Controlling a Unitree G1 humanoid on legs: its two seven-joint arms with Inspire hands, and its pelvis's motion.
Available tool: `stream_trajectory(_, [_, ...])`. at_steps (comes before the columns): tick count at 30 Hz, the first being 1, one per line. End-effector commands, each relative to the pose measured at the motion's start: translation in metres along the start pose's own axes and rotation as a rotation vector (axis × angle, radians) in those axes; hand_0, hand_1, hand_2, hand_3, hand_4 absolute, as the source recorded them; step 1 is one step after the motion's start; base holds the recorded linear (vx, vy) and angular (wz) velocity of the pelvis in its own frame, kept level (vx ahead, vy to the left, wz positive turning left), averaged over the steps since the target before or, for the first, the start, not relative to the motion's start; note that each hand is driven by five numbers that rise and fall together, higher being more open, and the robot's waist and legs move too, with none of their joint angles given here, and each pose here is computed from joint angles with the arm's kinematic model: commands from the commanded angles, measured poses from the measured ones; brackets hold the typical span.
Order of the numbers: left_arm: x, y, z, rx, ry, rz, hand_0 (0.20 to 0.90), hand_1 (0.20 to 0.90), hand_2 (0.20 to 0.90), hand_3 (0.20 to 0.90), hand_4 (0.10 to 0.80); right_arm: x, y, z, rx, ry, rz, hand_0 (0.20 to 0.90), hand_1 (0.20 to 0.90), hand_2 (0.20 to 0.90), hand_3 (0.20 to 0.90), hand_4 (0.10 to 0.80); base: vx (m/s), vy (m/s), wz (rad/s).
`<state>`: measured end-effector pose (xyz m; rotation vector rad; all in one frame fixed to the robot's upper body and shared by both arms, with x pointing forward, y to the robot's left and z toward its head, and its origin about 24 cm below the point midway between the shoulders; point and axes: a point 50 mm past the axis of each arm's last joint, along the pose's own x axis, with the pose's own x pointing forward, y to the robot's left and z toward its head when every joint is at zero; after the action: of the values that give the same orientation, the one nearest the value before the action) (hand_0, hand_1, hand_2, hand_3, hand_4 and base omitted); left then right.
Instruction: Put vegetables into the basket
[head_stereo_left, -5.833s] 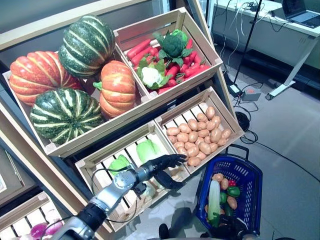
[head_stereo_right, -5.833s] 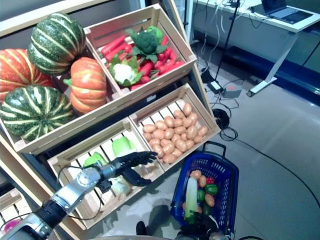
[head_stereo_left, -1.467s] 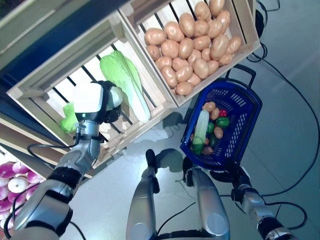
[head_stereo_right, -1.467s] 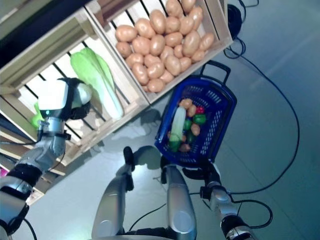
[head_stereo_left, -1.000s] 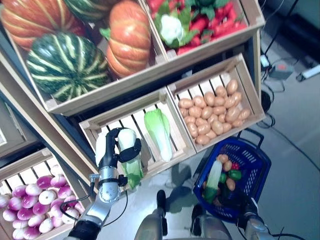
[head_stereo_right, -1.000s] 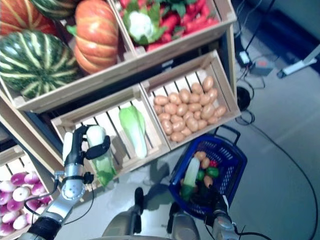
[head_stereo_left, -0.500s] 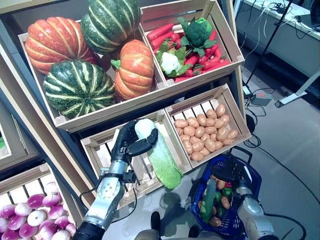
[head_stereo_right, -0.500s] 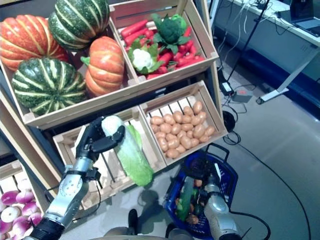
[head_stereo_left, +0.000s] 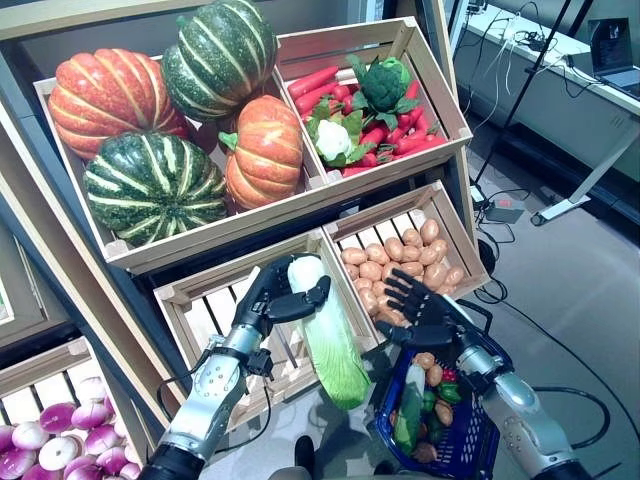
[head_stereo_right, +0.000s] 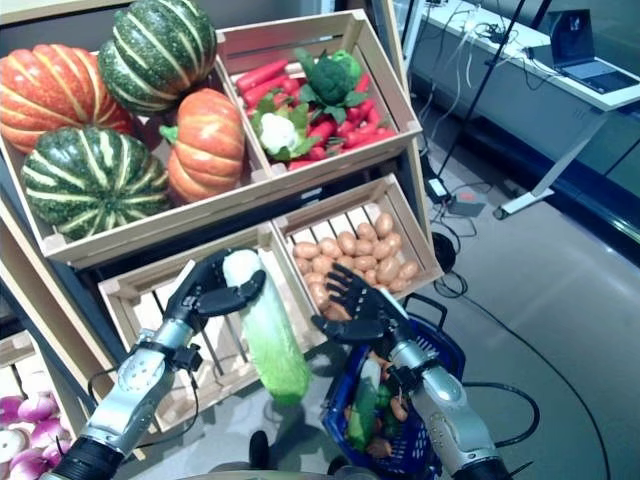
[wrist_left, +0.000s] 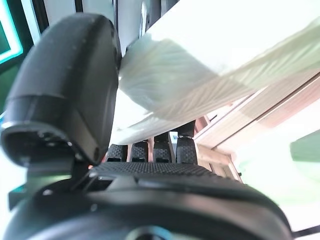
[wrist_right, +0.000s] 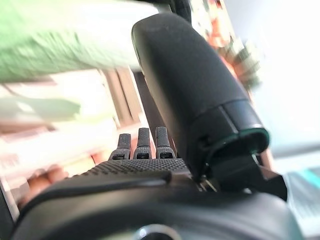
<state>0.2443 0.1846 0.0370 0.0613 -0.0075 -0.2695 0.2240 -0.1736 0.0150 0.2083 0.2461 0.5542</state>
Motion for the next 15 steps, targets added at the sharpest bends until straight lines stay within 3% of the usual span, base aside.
stream_trajectory(1, [0.019,-0.005,0.056,0.015,-0.273,-0.087,0.3,0.3,0.3,0.3,0.4,0.015,0.018,0.041,0.002,-0.133,0.238,0.9,0.9,0.9,0.9,0.8,0.0,0.0,0.0])
stream_trajectory(8, [0.021,-0.013,0.064,-0.027,-0.316,-0.13,0.3,0.3,0.3,0.3,0.4,0.02,0.029,0.038,0.024,-0.047,0.367,0.9,0.9,0.9,0.9,0.8,0.012,-0.002,0.03])
stream_trajectory(15, [0.021,-0.017,0.071,-0.082,-0.361,-0.168,0.3,0.3,0.3,0.3,0.4,0.024,0.031,0.034,0.06,0.01,0.379,0.9,0.9,0.9,0.9,0.8,0.009,0.004,0.08])
